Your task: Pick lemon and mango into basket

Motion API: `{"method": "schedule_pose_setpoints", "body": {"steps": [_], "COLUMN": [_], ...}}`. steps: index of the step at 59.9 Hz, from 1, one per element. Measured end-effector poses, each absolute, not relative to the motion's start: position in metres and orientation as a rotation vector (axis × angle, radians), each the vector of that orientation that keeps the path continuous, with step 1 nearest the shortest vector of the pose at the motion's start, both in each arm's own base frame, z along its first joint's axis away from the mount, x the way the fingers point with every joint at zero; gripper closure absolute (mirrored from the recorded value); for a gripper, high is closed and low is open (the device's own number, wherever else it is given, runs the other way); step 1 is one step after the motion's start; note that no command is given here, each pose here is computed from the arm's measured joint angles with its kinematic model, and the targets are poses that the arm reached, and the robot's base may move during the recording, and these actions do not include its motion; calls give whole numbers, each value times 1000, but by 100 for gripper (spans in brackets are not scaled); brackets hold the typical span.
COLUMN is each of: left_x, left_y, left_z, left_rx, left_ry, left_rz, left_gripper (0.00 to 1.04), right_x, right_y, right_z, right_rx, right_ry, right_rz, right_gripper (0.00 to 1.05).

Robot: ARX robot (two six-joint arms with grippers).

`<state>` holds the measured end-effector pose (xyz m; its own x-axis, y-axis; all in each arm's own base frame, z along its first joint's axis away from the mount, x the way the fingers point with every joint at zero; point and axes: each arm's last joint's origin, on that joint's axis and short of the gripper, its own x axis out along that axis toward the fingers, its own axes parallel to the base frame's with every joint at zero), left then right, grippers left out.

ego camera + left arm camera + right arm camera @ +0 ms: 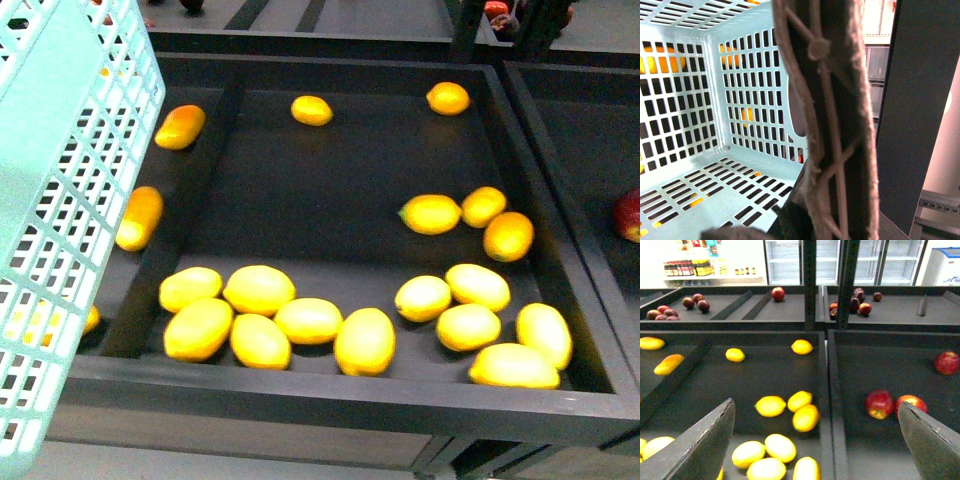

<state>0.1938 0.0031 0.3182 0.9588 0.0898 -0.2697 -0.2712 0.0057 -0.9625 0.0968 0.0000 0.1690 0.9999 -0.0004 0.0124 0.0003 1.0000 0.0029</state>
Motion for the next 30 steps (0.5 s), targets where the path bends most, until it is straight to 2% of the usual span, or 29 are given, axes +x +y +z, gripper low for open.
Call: {"method": "schedule_pose_setpoints", "body": {"steps": [30], "left_x": [194], "left_y": [3], "left_z": [318], "left_rx": [-1538], "left_ry": [144], "left_rz": [284], "left_gripper": [100], "right_x": [97], "right_y": [0], "right_z": [169], "right_rx": [3], "right_ry": [-12], "right_rz": [0], "right_gripper": [9]}}
